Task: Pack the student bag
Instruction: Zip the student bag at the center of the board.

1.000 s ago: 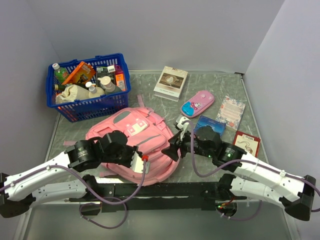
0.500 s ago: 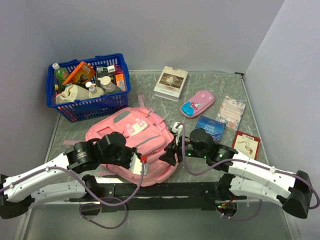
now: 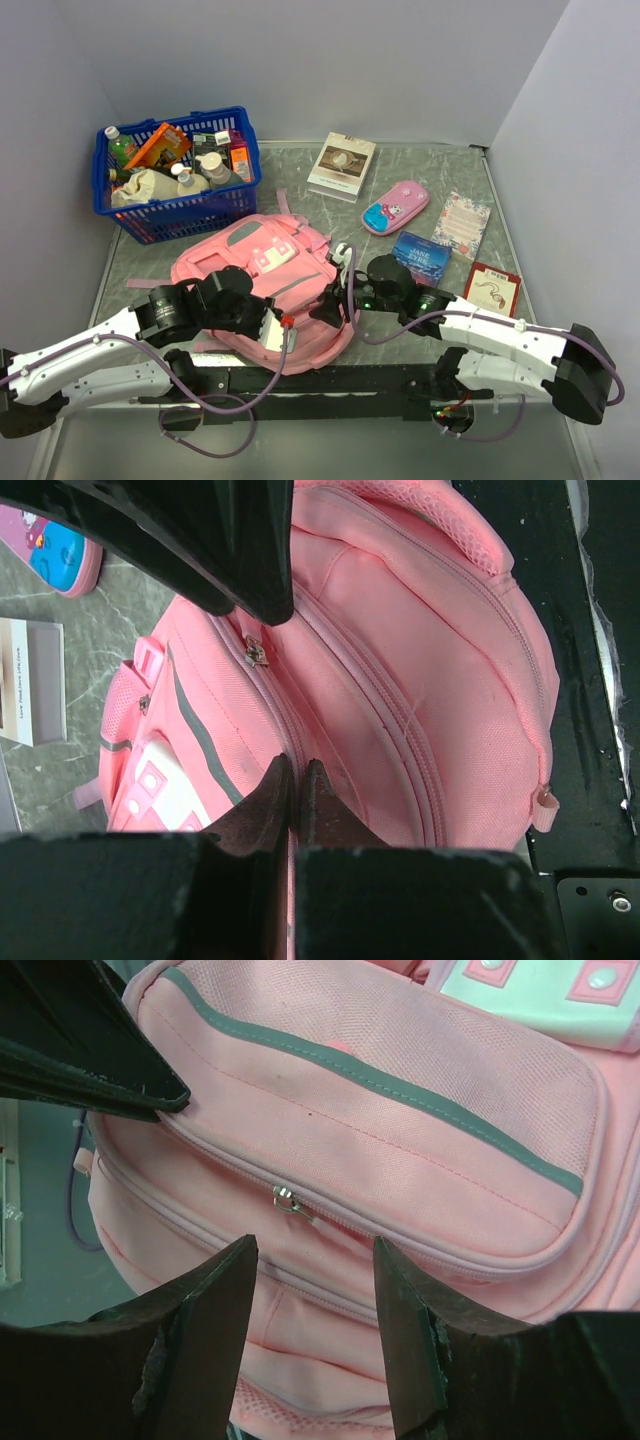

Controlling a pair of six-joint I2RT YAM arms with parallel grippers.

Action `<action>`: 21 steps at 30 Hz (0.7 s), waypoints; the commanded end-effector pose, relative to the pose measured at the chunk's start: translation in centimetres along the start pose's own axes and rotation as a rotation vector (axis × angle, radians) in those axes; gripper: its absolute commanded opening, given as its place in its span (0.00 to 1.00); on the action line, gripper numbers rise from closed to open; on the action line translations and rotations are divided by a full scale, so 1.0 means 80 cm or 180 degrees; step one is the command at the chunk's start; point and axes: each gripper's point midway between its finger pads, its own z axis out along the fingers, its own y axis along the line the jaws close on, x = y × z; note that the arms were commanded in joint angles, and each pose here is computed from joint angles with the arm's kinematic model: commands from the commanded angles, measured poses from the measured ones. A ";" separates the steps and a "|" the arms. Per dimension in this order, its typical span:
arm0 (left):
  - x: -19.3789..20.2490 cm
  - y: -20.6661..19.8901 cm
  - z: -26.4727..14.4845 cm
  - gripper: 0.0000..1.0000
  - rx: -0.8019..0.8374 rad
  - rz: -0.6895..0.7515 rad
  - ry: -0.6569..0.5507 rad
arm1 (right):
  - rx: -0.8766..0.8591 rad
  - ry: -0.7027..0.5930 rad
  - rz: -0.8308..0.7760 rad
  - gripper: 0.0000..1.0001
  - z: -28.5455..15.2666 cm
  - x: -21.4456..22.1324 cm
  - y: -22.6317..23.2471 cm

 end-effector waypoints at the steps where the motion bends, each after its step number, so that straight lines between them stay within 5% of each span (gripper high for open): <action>1: -0.044 0.032 -0.008 0.01 -0.0298 0.0216 -0.0437 | -0.0157 -0.0173 -0.0005 0.55 0.007 -0.013 0.008; 11: -0.049 0.031 -0.003 0.01 -0.0271 0.0126 -0.0469 | -0.0389 -0.0138 0.0093 0.46 0.016 -0.003 0.019; 21: -0.056 0.031 0.002 0.01 -0.0228 0.0147 -0.0498 | -0.0221 -0.0108 0.0212 0.26 0.014 0.015 0.007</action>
